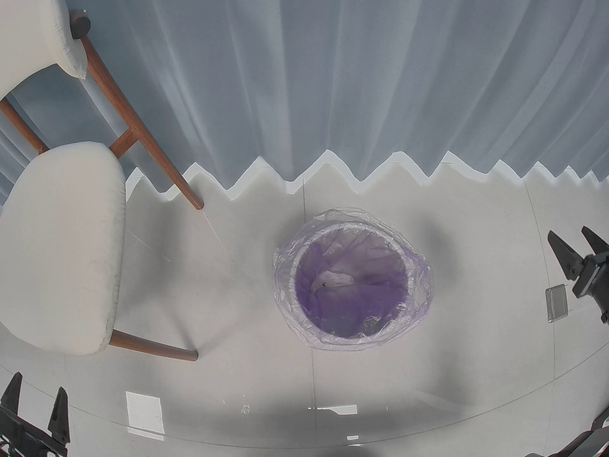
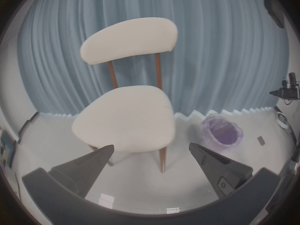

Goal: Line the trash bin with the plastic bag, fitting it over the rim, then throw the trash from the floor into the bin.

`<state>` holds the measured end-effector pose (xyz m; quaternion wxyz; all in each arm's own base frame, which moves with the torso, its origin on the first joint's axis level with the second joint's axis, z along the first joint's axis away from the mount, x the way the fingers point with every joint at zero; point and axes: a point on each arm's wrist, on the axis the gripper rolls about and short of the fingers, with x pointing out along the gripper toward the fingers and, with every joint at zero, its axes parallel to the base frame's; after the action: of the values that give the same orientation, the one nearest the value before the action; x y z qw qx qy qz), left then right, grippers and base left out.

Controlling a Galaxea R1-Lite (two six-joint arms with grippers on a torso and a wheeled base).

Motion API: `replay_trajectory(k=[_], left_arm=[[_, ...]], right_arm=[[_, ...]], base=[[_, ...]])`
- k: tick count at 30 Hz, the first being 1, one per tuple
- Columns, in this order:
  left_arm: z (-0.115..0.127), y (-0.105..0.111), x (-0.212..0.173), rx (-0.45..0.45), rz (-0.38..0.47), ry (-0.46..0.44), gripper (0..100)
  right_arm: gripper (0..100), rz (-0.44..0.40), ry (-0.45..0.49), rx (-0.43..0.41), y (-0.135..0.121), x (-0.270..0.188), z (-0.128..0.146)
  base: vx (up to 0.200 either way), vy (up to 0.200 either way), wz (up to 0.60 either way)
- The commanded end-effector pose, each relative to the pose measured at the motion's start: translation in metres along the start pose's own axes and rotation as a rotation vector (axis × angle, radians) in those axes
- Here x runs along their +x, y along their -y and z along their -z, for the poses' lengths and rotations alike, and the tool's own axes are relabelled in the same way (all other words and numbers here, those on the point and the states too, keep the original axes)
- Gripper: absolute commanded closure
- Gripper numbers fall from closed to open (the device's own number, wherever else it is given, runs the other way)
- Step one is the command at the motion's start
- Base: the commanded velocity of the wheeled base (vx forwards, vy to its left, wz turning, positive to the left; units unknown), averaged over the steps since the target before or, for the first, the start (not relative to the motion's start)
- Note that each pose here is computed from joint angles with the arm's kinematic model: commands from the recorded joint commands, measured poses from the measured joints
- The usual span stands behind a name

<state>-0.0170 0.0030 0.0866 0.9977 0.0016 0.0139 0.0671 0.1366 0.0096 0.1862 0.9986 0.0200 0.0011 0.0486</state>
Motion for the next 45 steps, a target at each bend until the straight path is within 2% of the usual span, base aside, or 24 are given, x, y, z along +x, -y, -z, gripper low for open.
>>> replay_trajectory(k=[1,4,6,8,9,11,12,14,17,18,19,22,26,31,36,41,45], left_arm=[[0.004,0.002,0.001,0.047,0.159,0.0,0],[0.004,0.003,0.001,0.105,0.22,0.003,0],[0.004,0.004,0.001,0.09,0.251,-0.001,0],[0.004,0.002,0.001,0.009,0.179,-0.01,0],[0.005,0.001,0.001,-0.035,0.091,-0.013,0],[0.005,-0.002,0.0,-0.06,-0.015,-0.002,0],[0.006,-0.002,-0.001,-0.068,-0.036,0.0,0],[0.006,-0.002,-0.001,-0.064,-0.027,0.003,0],[0.006,0.001,-0.001,-0.038,0.117,0.001,0],[0.009,0.003,-0.002,0.002,0.174,-0.002,0],[0.011,0.003,-0.004,0.033,0.183,0.002,0],[0.012,0.002,-0.005,-0.004,0.142,0.016,0],[0.011,0.002,-0.006,-0.014,0.133,0.029,0],[0.01,0.002,-0.006,-0.016,0.133,0.03,0],[0.01,0.002,-0.006,-0.014,0.133,0.03,0],[0.011,0.002,-0.006,-0.016,0.133,0.029,0],[0.011,0.002,-0.006,-0.016,0.133,0.029,0]], right_arm=[[0,0.049,0.057,-0.017,0.004,-0.045,0.017],[0,0.049,0.072,-0.02,0.004,-0.05,0.017],[0,0.049,0.072,-0.026,0.004,-0.05,0.017],[0,0.049,0.075,-0.038,0.004,-0.05,0.016],[0,0.051,0.076,-0.051,0.004,-0.051,0.016],[0,0.054,0.085,-0.055,0.004,-0.053,0.016],[0,0.057,0.093,-0.054,0.004,-0.056,0.016],[0,0.059,0.099,-0.057,0.004,-0.06,0.019],[0,0.059,0.093,-0.061,0.003,-0.073,0.033],[0,0.059,0.091,-0.061,0.003,-0.077,0.037],[0,0.059,0.09,-0.055,0.002,-0.082,0.038],[0,0.057,0.049,-0.054,0.001,-0.095,0.048],[0,0.056,-0.002,-0.054,0.0,-0.113,0.063],[0,0.058,-0.082,-0.053,-0.002,-0.15,0.105],[0,0.062,0.0,-0.048,-0.002,-0.159,0.111],[0,0.097,0.0,-0.048,-0.001,-0.159,0.111],[0,0.067,0.0,-0.083,-0.002,-0.159,0.111]], base=[[0.0,0.0,0.0],[0.0,0.0,0.0],[0.0,0.0,0.0],[0.0,0.0,0.0],[0.0,0.0,0.0],[0.0,0.0,0.0],[0.0,0.0,0.0],[0.0,0.0,0.0],[0.0,0.0,0.0],[0.0,0.0,0.0],[0.0,0.0,0.0],[0.0,0.0,0.0],[0.0,0.0,0.0],[0.0,0.0,0.0],[0.0,0.0,0.0],[0.0,0.0,0.0],[0.0,0.0,0.0]])
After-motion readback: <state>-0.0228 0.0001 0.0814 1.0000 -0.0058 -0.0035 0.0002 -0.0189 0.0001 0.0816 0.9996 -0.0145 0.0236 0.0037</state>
